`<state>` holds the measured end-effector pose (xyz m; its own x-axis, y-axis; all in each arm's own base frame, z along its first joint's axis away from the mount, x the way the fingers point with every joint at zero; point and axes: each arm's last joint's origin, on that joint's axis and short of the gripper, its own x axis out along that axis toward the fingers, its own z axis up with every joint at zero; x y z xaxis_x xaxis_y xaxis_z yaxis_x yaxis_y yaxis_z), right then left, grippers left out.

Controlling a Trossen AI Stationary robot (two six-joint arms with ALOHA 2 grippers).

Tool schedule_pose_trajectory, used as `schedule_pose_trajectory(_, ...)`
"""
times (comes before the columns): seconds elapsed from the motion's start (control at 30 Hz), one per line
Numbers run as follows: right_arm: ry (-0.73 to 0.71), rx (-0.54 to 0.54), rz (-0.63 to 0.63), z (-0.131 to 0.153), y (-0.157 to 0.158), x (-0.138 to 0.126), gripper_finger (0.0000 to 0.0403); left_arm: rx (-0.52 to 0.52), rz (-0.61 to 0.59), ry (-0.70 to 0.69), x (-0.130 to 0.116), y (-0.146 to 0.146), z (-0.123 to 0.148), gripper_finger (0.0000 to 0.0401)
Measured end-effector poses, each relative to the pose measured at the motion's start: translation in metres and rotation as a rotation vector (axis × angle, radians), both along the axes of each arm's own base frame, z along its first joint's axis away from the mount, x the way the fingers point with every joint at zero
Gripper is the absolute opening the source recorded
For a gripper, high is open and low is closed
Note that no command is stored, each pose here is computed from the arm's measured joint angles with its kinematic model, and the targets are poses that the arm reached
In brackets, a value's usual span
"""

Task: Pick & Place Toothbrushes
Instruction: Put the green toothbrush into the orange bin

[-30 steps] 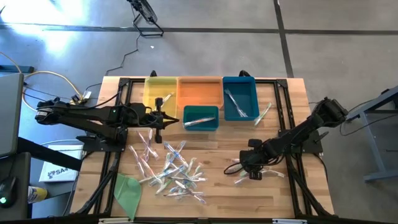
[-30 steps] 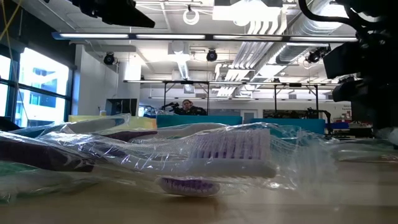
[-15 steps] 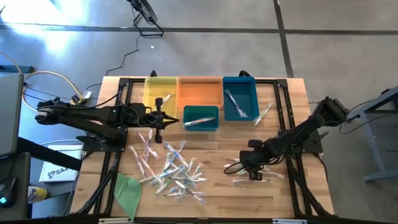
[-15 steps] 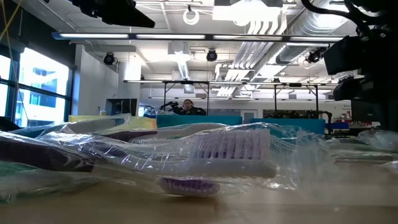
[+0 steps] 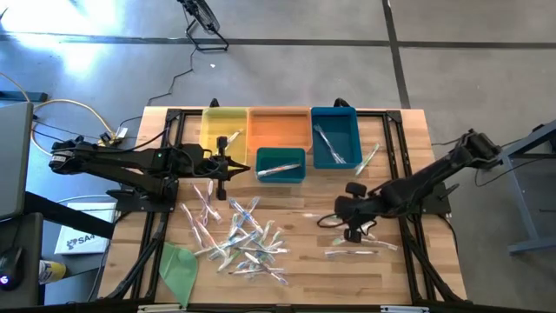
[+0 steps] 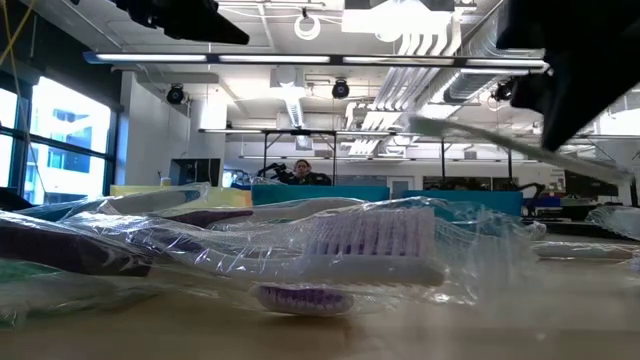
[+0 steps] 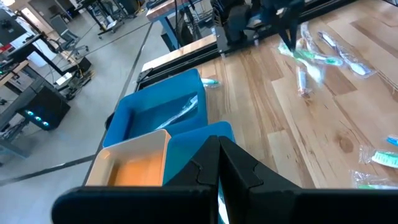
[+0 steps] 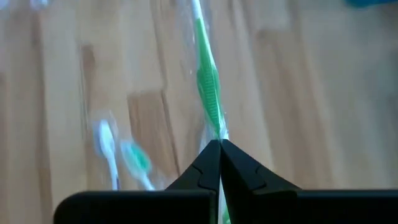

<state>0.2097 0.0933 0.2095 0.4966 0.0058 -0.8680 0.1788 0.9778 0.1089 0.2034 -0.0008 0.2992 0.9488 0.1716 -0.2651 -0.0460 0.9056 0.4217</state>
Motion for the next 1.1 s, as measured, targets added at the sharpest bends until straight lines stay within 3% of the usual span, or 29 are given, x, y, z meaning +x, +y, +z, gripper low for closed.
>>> schedule_pose_trajectory(0.3,-0.120,-0.108,-0.149,0.016,-0.027,0.006,0.0002,0.024,0.097,-0.038,0.000,0.003,0.004,0.0000)
schedule_pose_trajectory(0.6,-0.262,-0.114,-0.229,0.025,-0.050,0.025,0.0002,0.074,0.268,-0.040,-0.001,0.008,0.004,0.0000)
schedule_pose_trajectory(0.8,-0.368,-0.126,-0.276,0.033,-0.068,0.036,0.0002,0.242,0.252,0.007,-0.002,0.008,0.005,0.0000)
schedule_pose_trajectory(1.1,-0.463,-0.204,-0.292,0.042,-0.095,0.044,0.0002,0.340,0.331,-0.137,0.000,0.010,0.024,0.0000)
